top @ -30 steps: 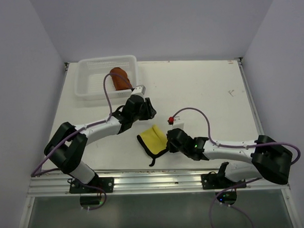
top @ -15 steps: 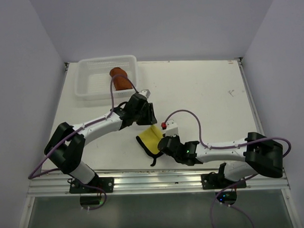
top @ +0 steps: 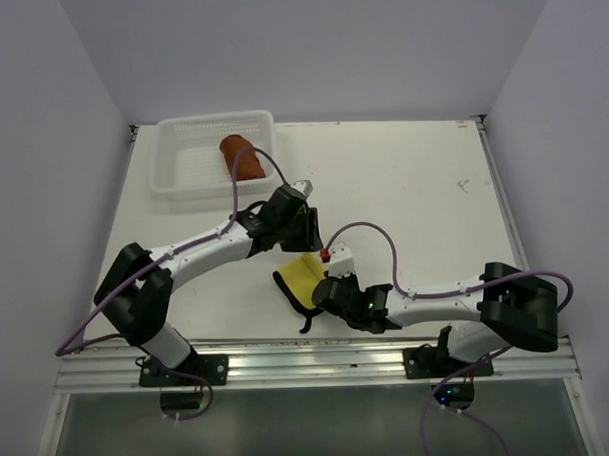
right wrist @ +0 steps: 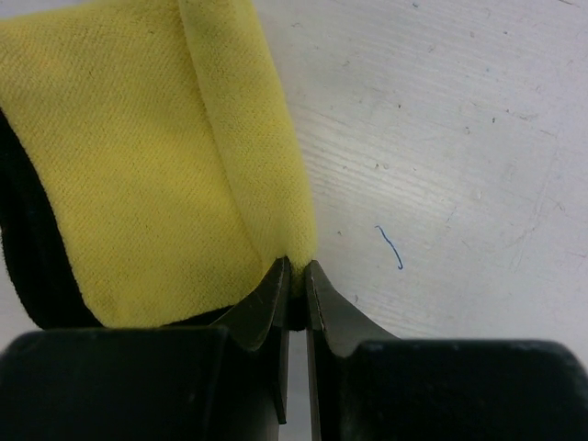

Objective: Roll the towels
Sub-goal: Roll the towel

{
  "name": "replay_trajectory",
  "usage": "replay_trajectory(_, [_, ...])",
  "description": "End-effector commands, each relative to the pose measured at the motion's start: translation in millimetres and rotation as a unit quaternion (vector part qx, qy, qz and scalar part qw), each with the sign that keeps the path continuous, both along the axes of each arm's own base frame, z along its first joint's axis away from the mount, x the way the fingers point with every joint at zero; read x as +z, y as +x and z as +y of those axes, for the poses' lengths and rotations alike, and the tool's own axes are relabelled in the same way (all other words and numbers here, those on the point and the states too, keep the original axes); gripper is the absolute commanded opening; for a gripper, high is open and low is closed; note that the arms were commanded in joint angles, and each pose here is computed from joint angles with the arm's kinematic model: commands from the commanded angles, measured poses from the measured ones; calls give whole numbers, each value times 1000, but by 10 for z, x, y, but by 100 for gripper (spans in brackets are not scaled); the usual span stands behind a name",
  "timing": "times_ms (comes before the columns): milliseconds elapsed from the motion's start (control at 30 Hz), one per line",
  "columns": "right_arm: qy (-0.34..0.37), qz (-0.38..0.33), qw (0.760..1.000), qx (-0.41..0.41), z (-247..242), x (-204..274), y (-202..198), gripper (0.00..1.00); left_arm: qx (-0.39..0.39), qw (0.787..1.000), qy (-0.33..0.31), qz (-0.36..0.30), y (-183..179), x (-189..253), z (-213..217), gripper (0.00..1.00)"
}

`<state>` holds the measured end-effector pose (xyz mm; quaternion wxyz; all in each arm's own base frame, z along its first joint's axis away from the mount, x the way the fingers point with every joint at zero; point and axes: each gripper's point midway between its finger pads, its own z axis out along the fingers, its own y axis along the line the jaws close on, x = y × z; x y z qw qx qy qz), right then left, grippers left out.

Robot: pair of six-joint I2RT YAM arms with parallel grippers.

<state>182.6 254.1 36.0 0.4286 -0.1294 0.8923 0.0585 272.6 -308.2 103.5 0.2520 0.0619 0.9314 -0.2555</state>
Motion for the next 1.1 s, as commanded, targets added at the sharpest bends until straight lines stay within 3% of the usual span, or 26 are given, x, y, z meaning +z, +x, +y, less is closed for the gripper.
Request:
replay_trajectory(0, [25, -21, 999, -20, 93, 114, 77, 0, -3, 1000, 23, 0, 15, -87, -4, 50])
replay_trajectory(567, [20, -15, 1000, -6, 176, 32, 20, 0, 1, 997, 71, 25, 76, -602, 0, 50])
replay_trajectory(1067, [15, -23, 1000, 0, 258, 7, -44, 0, 15, 984, 175, 21, 142, -843, 134, 49])
